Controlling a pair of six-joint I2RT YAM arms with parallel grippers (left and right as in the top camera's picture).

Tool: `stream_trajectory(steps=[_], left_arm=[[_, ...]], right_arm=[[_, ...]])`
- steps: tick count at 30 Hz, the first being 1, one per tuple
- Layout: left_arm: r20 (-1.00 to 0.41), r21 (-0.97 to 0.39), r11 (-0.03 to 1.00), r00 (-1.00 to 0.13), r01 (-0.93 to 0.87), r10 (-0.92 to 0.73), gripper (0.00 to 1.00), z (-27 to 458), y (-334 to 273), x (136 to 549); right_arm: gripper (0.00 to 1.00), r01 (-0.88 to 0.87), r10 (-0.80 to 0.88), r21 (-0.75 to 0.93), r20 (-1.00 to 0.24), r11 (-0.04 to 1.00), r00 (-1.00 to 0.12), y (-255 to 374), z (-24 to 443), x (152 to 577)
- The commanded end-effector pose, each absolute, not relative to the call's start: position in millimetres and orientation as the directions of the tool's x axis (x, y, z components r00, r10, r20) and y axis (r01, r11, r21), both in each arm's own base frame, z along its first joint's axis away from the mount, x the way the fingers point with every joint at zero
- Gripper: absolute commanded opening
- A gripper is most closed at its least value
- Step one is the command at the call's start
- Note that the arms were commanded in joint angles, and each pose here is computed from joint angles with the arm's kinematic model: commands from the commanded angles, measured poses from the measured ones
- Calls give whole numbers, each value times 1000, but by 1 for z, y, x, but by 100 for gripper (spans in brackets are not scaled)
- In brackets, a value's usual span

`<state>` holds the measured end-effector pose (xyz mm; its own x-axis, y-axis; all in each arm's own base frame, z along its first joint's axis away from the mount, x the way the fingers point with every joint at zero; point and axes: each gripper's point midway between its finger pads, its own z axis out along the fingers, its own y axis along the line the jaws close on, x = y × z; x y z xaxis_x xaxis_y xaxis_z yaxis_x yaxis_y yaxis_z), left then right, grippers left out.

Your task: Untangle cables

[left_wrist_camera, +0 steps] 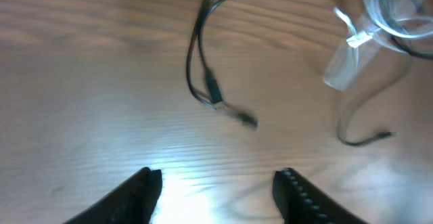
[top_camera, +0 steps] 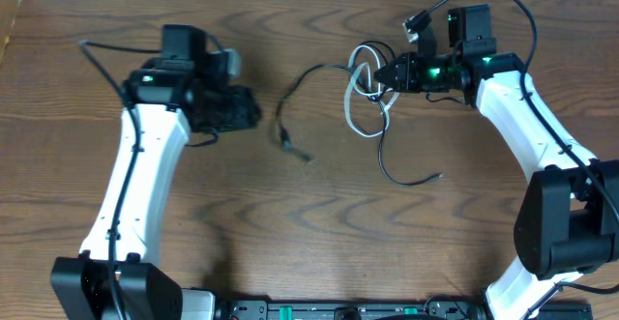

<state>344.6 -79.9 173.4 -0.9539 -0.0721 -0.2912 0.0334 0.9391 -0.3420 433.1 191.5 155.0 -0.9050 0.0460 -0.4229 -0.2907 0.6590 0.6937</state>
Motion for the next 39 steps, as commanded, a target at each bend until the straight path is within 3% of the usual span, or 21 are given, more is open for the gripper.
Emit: stream_trajectory(steps=[1, 10, 19, 23, 26, 28, 36, 39], left_arm=[[-340, -412, 877, -935, 246, 103, 64, 183, -128, 336], [-439, -421, 813, -874, 404, 207, 69, 193, -198, 336], [-435, -416, 809, -872, 414, 223, 69, 162, -238, 353], [-442, -434, 794, -869, 426, 225, 69, 151, -251, 361], [-467, -434, 789, -858, 435, 216, 69, 154, -254, 367], [-484, -434, 786, -850, 441, 210, 69, 157, -255, 370], [-530, -430, 773, -824, 467, 203, 68, 164, -267, 376], [-544, -355, 822, -813, 445, 205, 68, 158, -261, 383]], right_arm=[[1, -361, 8, 676, -476, 642, -879, 202, 169, 431], [1, -397, -22, 683, -488, 613, -873, 219, 173, 424], [1, -99, 189, 748, -290, 656, -938, 214, 164, 431], [1, 41, 282, 815, -153, 579, -947, 218, 172, 431], [1, 233, 389, 833, 23, 501, -921, 218, 173, 430], [1, 272, 379, 852, 95, 447, -921, 225, 180, 425], [1, 286, 311, 884, 172, 369, -935, 240, 195, 414], [1, 273, 295, 894, 170, 354, -940, 243, 200, 414]])
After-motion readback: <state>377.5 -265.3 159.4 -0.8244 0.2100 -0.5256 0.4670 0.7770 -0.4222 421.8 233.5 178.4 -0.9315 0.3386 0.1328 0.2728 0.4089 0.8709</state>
